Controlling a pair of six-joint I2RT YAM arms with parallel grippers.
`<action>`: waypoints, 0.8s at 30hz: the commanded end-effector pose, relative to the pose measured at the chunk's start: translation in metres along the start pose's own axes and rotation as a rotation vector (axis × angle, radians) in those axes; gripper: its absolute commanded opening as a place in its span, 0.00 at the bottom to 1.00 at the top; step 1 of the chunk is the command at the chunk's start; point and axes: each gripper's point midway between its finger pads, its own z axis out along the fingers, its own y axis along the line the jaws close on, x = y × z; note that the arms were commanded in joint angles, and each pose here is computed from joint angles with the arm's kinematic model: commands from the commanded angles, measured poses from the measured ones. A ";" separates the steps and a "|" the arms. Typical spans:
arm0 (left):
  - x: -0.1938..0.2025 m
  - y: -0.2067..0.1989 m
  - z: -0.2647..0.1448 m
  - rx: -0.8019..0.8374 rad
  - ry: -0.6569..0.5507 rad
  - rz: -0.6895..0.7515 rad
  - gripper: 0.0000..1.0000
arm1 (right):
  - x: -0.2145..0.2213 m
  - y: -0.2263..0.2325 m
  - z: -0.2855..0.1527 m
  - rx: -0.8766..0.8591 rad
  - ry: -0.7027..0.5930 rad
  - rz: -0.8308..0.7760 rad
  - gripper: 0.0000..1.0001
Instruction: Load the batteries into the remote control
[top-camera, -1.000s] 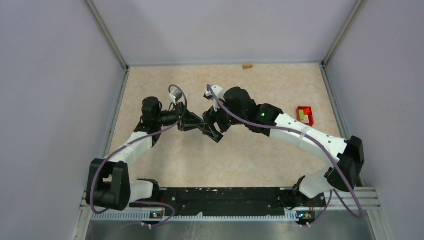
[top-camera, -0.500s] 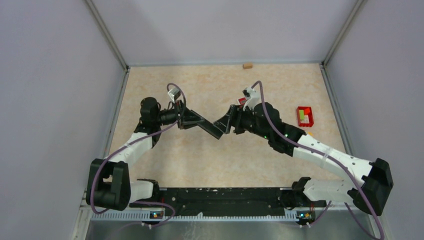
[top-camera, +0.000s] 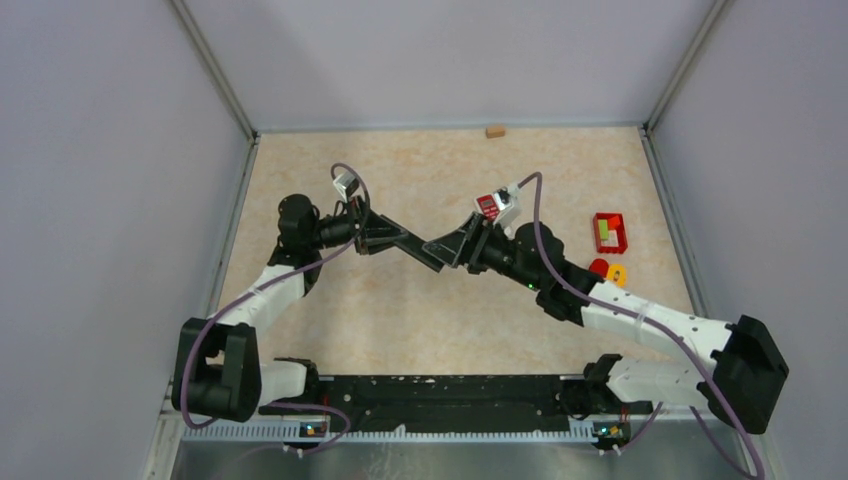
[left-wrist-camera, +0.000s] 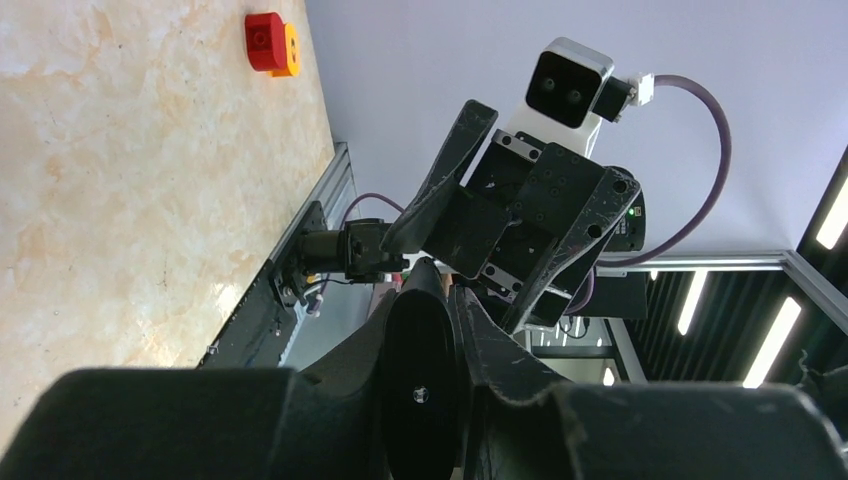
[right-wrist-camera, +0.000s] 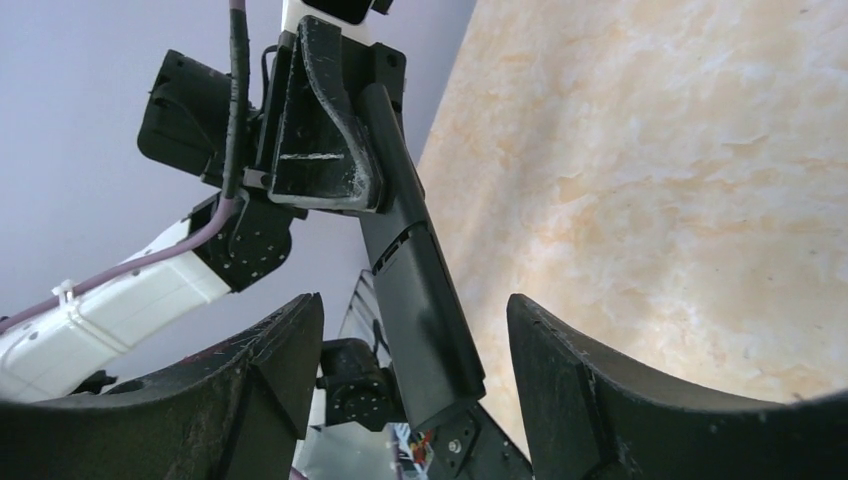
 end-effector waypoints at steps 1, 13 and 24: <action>0.000 -0.021 -0.003 0.049 -0.017 0.086 0.00 | -0.001 0.015 0.007 -0.079 -0.005 0.051 0.67; 0.011 -0.042 -0.009 0.103 0.001 0.173 0.00 | 0.008 -0.002 0.015 -0.023 -0.002 0.091 0.45; 0.038 -0.071 -0.011 0.172 0.064 0.315 0.00 | 0.015 0.003 0.036 -0.060 0.025 0.088 0.29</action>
